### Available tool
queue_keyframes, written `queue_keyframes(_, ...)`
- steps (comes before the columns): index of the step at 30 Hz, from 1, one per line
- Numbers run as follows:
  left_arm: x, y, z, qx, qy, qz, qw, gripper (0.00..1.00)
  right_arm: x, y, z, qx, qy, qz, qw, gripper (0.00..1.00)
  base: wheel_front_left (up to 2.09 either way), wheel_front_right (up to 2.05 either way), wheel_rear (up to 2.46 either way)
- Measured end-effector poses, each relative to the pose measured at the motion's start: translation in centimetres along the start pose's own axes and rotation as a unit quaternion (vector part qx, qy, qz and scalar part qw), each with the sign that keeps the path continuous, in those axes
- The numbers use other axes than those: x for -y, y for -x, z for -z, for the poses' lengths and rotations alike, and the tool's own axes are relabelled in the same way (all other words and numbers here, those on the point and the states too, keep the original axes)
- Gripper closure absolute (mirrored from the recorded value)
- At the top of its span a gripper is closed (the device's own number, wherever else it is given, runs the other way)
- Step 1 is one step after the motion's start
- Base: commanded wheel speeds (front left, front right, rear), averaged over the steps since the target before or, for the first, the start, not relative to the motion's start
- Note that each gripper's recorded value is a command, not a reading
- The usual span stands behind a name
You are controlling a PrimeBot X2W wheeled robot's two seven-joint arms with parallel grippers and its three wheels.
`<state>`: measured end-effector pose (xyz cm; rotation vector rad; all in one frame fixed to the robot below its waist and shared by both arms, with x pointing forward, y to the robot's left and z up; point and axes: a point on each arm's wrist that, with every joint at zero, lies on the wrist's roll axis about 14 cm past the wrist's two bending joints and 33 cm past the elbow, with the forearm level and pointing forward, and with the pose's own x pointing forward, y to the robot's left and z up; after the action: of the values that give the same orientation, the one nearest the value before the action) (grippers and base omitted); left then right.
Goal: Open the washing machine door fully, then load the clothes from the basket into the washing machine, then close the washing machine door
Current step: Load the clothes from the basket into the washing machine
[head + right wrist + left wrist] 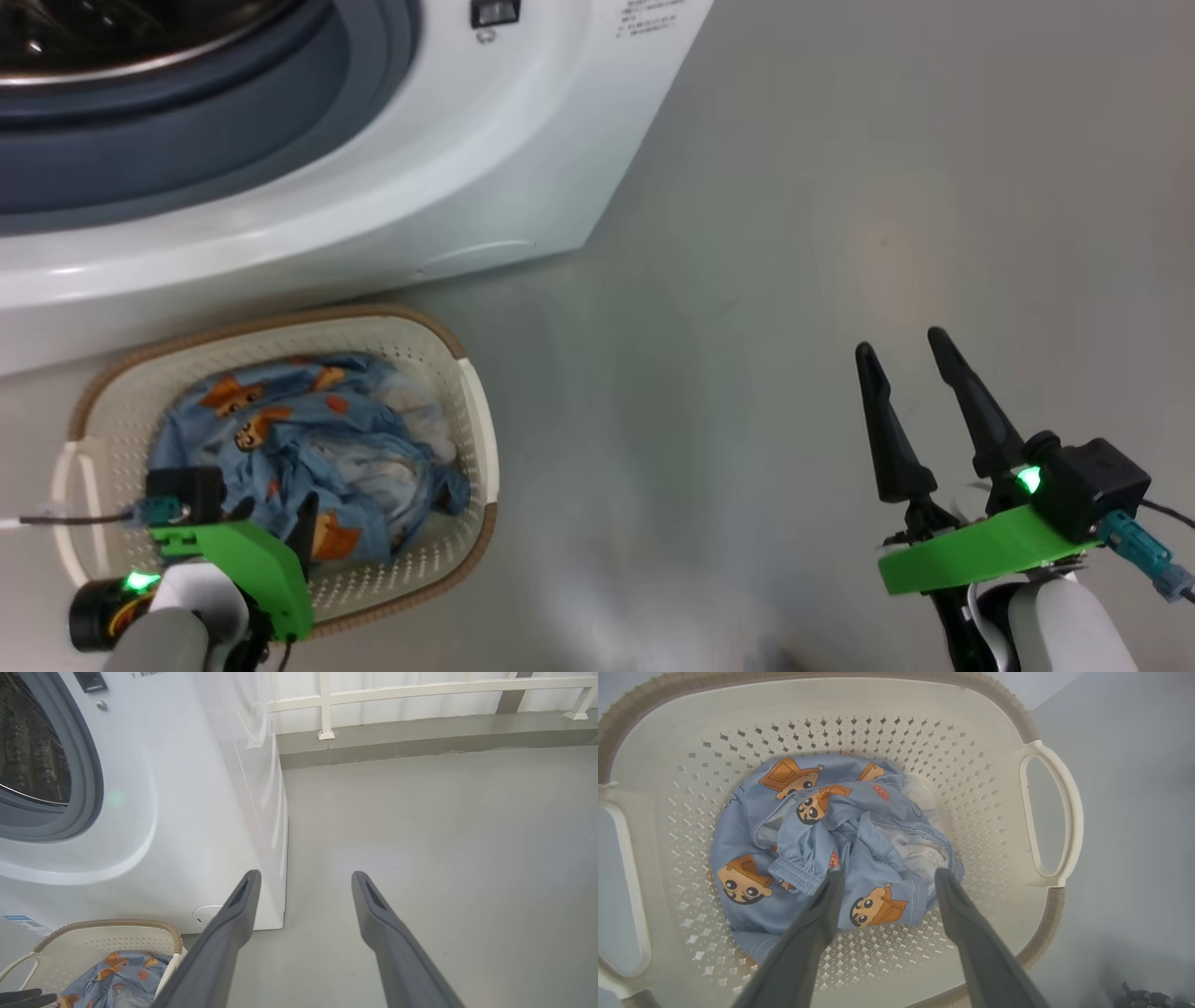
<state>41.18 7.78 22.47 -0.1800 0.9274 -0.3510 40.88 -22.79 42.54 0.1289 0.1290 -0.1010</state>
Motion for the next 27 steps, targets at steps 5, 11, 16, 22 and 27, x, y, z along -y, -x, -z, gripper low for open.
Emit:
queue_keyframes(5, -1.5, -2.0, 1.6, -0.040, -0.002, -0.011, 0.999, 0.00, 0.3, -1.1, 1.1, -0.012, 0.010, 0.002, 1.000, 0.00, 0.00, 0.00, 0.00)
queue_keyframes(11, -2.5, -4.4, 2.0, -0.060, 0.022, -0.017, 0.998, 0.00, 0.2, -2.5, 2.3, -0.020, 0.017, -0.003, 1.000, 0.00, 0.00, 0.00, 0.00)
queue_keyframes(16, -3.0, -6.4, 2.1, -0.070, 0.032, -0.016, 0.997, 0.00, 0.2, -3.2, 3.8, -0.036, 0.020, -0.003, 0.999, 0.00, 0.00, 0.00, 0.00)
queue_keyframes(22, -4.1, -8.1, 3.8, -0.104, 0.039, -0.022, 0.994, 0.00, 0.6, -3.9, 5.0, -0.046, 0.027, -0.001, 0.999, 0.00, 0.00, 0.00, 0.00)
queue_keyframes(27, -4.7, -10.0, 4.5, -0.121, 0.035, -0.019, 0.992, 0.00, 1.3, -4.2, 5.8, -0.053, 0.032, 0.008, 0.998, 0.00, 0.00, 0.00, 0.00)
